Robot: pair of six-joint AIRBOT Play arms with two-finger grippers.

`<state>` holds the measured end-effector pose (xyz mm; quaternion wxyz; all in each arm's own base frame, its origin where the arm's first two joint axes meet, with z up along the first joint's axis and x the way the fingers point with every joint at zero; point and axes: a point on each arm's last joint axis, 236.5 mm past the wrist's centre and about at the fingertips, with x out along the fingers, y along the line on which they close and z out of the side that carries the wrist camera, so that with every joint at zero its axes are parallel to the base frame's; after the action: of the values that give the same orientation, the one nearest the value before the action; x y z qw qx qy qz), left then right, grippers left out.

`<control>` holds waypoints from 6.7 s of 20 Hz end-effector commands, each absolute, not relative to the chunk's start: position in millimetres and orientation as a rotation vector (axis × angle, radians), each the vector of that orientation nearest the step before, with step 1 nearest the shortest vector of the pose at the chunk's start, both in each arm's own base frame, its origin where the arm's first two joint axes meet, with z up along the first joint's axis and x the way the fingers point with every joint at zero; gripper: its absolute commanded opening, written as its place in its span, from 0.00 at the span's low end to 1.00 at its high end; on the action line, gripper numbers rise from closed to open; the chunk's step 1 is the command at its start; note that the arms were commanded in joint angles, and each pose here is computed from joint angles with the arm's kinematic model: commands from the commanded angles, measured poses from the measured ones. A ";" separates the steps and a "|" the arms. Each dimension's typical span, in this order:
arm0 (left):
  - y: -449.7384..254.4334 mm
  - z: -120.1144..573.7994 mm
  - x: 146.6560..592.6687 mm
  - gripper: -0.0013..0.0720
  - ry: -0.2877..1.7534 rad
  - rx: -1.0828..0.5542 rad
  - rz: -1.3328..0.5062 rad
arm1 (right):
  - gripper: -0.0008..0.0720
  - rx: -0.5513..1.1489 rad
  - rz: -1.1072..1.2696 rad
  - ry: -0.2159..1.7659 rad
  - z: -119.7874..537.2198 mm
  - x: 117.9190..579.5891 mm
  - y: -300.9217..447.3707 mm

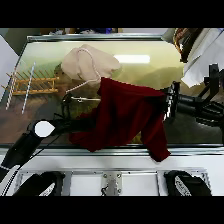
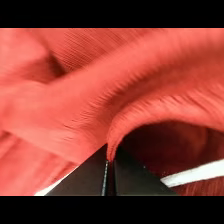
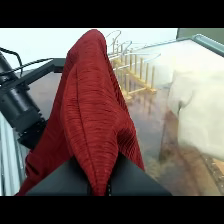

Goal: Fold the clothes and pants, and hang the long-sleeved shirts on hangers.

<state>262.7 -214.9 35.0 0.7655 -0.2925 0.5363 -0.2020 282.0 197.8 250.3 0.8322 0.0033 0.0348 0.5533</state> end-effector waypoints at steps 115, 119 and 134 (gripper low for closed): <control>-176.2 334.7 485.5 0.88 0.632 -0.868 -0.909 | 0.04 0.473 1.179 -0.078 348.7 263.8 206.1; -174.1 350.4 485.8 0.88 0.608 -0.890 -0.974 | 0.04 0.468 1.177 -0.083 349.2 263.9 205.6; -127.9 389.2 432.0 0.06 0.450 -0.511 -0.770 | 0.04 0.111 0.189 -0.459 414.7 289.2 -52.4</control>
<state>448.3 -127.5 380.1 0.8447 -0.2966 0.2285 -0.3826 300.2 14.1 400.6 0.9454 0.1108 -0.1953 0.2360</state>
